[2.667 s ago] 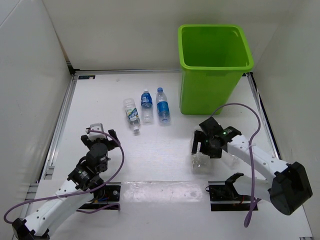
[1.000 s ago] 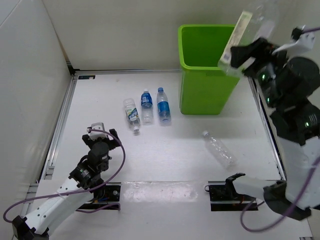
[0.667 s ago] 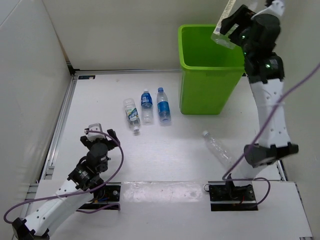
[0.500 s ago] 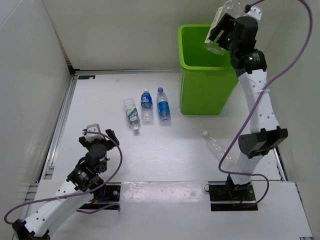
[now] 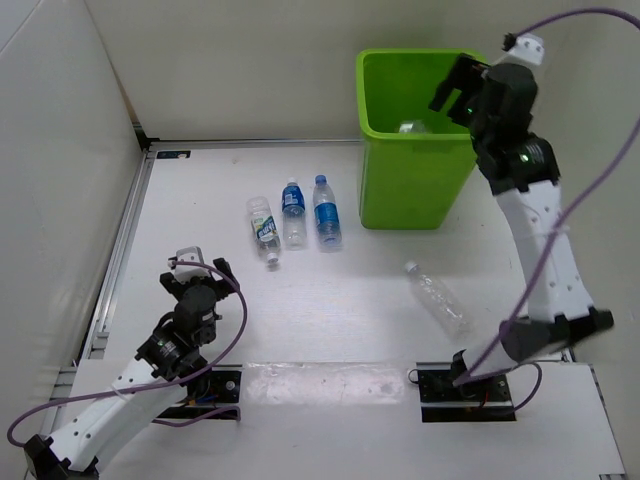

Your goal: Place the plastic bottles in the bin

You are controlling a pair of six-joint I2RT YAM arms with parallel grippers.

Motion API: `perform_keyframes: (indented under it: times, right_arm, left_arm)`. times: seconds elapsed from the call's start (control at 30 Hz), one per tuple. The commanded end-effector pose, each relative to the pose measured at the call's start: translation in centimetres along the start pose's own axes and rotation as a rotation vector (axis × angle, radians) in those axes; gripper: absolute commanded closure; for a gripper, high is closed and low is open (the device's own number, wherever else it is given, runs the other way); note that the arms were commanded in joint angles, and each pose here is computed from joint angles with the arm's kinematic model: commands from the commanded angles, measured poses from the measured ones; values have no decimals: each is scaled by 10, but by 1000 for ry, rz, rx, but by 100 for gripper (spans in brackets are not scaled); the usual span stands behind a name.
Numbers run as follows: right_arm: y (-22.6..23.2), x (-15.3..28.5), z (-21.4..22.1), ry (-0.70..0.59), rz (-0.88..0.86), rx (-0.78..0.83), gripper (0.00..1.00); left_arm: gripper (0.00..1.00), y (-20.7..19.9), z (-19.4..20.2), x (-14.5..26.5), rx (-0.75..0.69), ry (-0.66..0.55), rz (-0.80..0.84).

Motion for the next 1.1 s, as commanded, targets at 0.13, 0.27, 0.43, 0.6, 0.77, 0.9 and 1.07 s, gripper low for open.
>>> perform_keyframes:
  times: [0.13, 0.27, 0.43, 0.6, 0.77, 0.9, 1.07]
  right_arm:
    - [-10, 86, -50, -202, 8, 17, 10]
    - [-7, 125, -30, -140, -13, 77, 10]
    - [-41, 158, 49, 118, -83, 80, 10]
    - [-97, 173, 159, 393, 60, 151, 10]
    - [-130, 171, 221, 638, 210, 169, 10]
    - [-142, 156, 247, 777, 285, 93, 10]
    - [-138, 134, 263, 839, 329, 26, 10]
  left_arm:
    - [0, 2, -4, 1, 13, -7, -18]
    - [0, 4, -4, 2, 12, -7, -24]
    - [0, 6, -3, 2, 19, -9, -38]
    - [0, 7, -3, 3, 28, -10, -35]
    - [0, 9, -3, 4, 34, -13, -50]
    - [0, 10, -3, 3, 35, -13, -58]
    - [0, 10, -2, 3, 35, -11, -63]
Point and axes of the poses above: each gripper's point midway between its finger pads, its own x axis back along the fingers, its own y axis along the line the jaws close on, z = x × y, the point moved 7 cm from there along x, back along the fingers, and after that the axes turned 6 degrees about -x, right-handed, at the moved point
